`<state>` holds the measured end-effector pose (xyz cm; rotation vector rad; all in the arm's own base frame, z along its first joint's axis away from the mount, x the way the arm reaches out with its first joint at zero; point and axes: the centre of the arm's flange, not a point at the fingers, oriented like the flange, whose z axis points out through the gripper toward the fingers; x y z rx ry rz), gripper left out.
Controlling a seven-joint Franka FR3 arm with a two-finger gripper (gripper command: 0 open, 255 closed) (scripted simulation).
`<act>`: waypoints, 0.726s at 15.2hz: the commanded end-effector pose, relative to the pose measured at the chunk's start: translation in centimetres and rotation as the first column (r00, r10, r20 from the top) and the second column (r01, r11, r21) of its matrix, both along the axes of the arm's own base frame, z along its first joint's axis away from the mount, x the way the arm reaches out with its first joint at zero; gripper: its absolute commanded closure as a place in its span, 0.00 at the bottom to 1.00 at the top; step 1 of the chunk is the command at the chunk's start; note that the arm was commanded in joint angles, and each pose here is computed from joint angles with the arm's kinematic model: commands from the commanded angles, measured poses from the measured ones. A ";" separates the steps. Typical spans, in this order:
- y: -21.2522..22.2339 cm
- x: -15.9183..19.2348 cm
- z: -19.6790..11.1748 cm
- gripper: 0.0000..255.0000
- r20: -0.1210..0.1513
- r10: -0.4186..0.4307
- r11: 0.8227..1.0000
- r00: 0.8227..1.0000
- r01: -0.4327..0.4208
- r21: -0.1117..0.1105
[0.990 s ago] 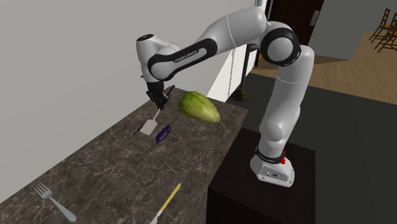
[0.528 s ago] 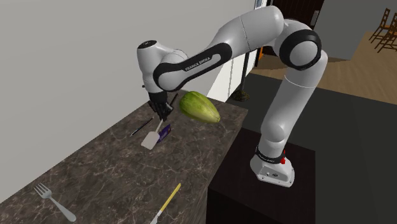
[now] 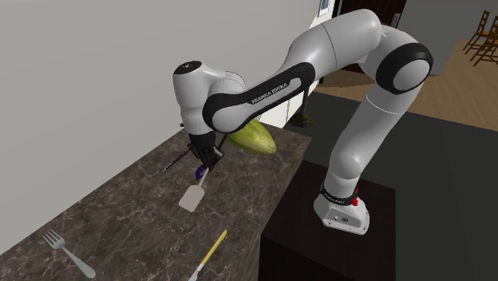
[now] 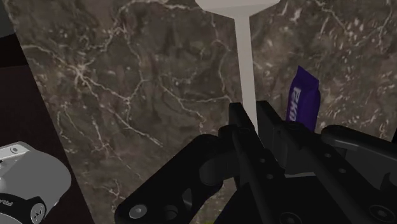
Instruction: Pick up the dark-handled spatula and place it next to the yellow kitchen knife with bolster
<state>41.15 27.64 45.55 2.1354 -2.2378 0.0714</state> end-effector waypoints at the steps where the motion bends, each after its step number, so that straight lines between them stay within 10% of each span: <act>1: 1.8 -1.7 -0.1 1.00 0.000 -0.001 1.000 1.000 0.001 0.000; 11: 1.8 -1.7 -5.3 1.00 0.000 -0.001 1.000 1.000 0.001 0.000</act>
